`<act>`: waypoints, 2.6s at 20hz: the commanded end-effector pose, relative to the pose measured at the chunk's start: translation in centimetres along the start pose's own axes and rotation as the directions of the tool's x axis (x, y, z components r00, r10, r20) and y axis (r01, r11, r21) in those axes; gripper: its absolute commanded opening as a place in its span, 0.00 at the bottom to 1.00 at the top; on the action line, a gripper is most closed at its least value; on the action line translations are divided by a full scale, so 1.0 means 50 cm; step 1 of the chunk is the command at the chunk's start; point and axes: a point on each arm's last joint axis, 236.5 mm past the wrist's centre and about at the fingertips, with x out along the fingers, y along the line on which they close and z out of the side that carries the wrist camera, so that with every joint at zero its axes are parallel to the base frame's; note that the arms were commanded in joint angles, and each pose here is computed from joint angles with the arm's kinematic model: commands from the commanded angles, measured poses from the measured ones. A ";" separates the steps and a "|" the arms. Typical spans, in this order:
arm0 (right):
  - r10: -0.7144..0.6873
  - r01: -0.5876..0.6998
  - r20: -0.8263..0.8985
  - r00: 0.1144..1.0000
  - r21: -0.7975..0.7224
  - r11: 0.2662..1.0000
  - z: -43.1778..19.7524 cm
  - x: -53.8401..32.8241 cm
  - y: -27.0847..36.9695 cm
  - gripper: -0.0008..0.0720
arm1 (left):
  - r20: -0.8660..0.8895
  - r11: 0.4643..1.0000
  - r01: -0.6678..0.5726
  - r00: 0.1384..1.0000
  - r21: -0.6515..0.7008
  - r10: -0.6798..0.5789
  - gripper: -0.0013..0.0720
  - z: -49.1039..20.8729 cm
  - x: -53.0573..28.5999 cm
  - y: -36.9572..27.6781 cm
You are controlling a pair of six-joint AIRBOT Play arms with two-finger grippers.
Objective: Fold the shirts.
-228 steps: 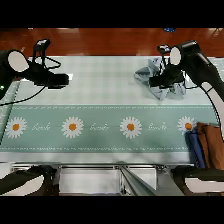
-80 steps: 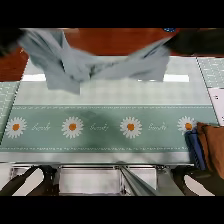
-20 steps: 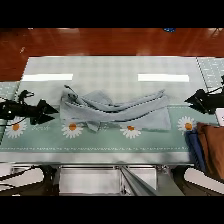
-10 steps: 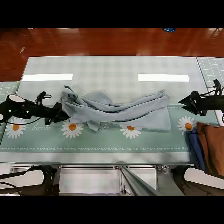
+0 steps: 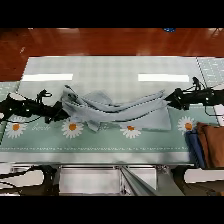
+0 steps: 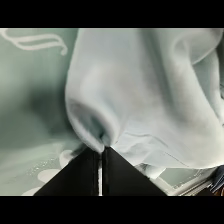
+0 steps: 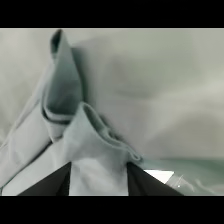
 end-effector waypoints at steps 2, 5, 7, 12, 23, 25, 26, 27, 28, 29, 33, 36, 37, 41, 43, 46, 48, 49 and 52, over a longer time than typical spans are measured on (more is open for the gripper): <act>-0.015 0.011 -0.057 0.998 -0.064 0.998 -0.005 0.072 0.054 0.17 | -0.001 1.000 0.003 1.000 0.000 -0.003 0.04 0.000 0.000 -0.002; 0.007 -0.020 -0.085 0.996 -0.150 0.988 -0.006 0.042 0.106 0.05 | 0.024 1.000 0.014 1.000 0.018 -0.014 0.04 0.018 -0.019 -0.019; -0.008 0.004 -0.020 1.000 -0.223 0.975 0.031 -0.033 0.158 0.05 | 0.113 0.995 0.081 0.990 0.059 -0.087 0.04 0.067 -0.076 -0.083; 0.115 0.077 0.358 0.926 -0.480 0.874 0.120 -0.376 0.432 0.05 | 0.448 0.844 0.321 0.735 0.430 -0.509 0.04 0.161 -0.465 -0.435; 0.413 0.509 0.811 0.414 -0.582 0.634 -0.291 -0.945 0.690 0.05 | 0.712 0.591 -0.457 0.147 0.665 -0.687 0.04 -0.341 -1.040 -0.726; 0.420 0.551 0.840 0.344 -0.542 0.634 -0.363 -0.988 0.679 0.05 | 0.771 0.624 -0.532 0.091 0.572 -0.630 0.04 -0.399 -1.040 -0.709; 0.416 0.567 0.849 0.327 -0.528 0.632 -0.392 -0.998 0.670 0.05 | 0.784 0.614 -0.571 0.086 0.545 -0.615 0.04 -0.429 -1.030 -0.704; 0.401 0.575 0.858 0.321 -0.513 0.637 -0.417 -1.002 0.657 0.05 | 0.792 0.599 -0.611 0.076 0.517 -0.606 0.04 -0.461 -1.025 -0.697; 0.382 0.575 0.864 0.327 -0.503 0.645 -0.435 -1.000 0.643 0.05 | 0.791 0.589 -0.629 0.069 0.508 -0.608 0.04 -0.490 -1.023 -0.690; 0.362 0.581 0.867 0.342 -0.498 0.644 -0.449 -0.993 0.629 0.05 | 0.802 0.593 -0.645 0.052 0.482 -0.595 0.04 -0.512 -1.029 -0.672; 0.262 0.581 0.868 0.421 -0.480 0.658 -0.447 -0.952 0.579 0.05 | 0.890 0.671 -0.659 -0.006 0.340 -0.456 0.04 -0.515 -1.067 -0.564; 0.220 0.514 0.813 0.539 -0.524 0.679 -0.402 -0.871 0.556 0.05 | 0.928 0.703 -0.627 0.096 0.336 -0.359 0.04 -0.425 -1.013 -0.527; 0.194 0.477 0.777 0.598 -0.541 0.693 -0.379 -0.826 0.539 0.05 | 0.930 0.722 -0.590 0.173 0.362 -0.324 0.04 -0.374 -0.967 -0.516; 0.125 0.340 0.660 0.741 -0.528 0.778 -0.242 -0.632 0.447 0.05 | 0.857 0.784 -0.442 0.471 0.435 -0.209 0.04 -0.139 -0.737 -0.458; 0.098 0.259 0.582 0.807 -0.499 0.827 -0.165 -0.512 0.387 0.05 | 0.828 0.833 -0.380 0.539 0.403 -0.155 0.04 -0.013 -0.638 -0.412; 0.072 0.166 0.479 0.875 -0.436 0.884 -0.042 -0.344 0.309 0.05 | 0.801 0.884 -0.339 0.595 0.322 -0.063 0.04 0.166 -0.517 -0.339; 0.055 0.146 0.460 0.886 -0.390 0.909 0.055 -0.255 0.280 0.05 | 0.806 0.913 -0.294 0.589 0.283 -0.061 0.04 0.273 -0.468 -0.321; 0.053 0.133 0.459 0.887 -0.365 0.922 0.106 -0.217 0.273 0.05 | 0.808 0.925 -0.270 0.586 0.266 -0.062 0.04 0.321 -0.446 -0.314; 0.104 0.038 0.431 0.896 -0.310 0.950 0.231 -0.127 0.290 0.05 | 0.779 0.953 -0.189 0.624 0.236 -0.069 0.04 0.421 -0.382 -0.308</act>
